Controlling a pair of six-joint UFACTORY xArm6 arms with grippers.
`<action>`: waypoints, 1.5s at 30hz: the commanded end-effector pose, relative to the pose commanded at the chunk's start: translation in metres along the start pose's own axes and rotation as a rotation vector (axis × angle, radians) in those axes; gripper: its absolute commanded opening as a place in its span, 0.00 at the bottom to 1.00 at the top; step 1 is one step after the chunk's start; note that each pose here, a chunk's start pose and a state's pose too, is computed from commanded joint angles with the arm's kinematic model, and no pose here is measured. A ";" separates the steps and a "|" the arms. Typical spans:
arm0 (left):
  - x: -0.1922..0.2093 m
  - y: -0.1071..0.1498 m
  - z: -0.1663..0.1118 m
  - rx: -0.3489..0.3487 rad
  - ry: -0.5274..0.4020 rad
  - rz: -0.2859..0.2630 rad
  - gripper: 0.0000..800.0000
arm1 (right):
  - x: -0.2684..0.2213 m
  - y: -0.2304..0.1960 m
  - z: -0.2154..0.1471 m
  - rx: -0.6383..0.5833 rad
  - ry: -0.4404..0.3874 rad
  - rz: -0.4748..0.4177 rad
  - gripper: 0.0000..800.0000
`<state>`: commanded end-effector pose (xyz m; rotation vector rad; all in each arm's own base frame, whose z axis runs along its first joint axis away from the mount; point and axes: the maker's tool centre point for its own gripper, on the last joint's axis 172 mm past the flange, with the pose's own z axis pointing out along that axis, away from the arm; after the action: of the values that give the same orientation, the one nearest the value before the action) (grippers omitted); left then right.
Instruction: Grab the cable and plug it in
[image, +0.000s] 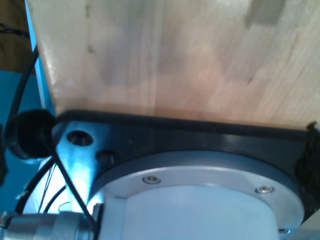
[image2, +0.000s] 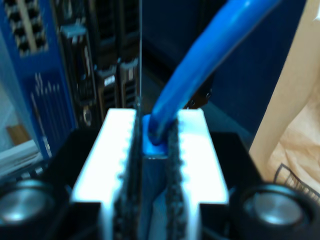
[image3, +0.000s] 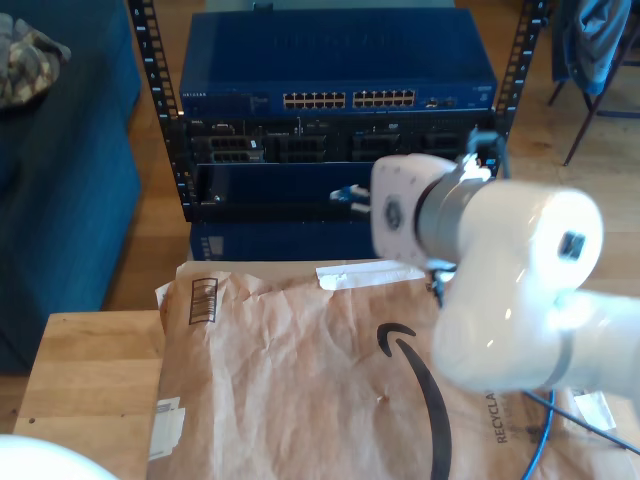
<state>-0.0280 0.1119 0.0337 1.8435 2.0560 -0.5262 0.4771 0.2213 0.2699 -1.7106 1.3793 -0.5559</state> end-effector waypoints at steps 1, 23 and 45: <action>0.000 0.000 0.000 0.000 0.000 0.000 1.00 | 0.005 -0.004 0.001 0.029 0.017 -0.003 0.00; 0.000 0.000 0.000 0.000 0.000 0.000 1.00 | 0.036 -0.020 -0.008 0.358 0.183 -0.105 0.00; 0.000 0.000 0.000 0.000 0.000 0.000 1.00 | 0.010 -0.073 0.032 0.577 0.218 -0.132 0.00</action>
<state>-0.0280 0.1119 0.0337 1.8435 2.0560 -0.5262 0.5464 0.2250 0.3113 -1.2972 1.1058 -1.1213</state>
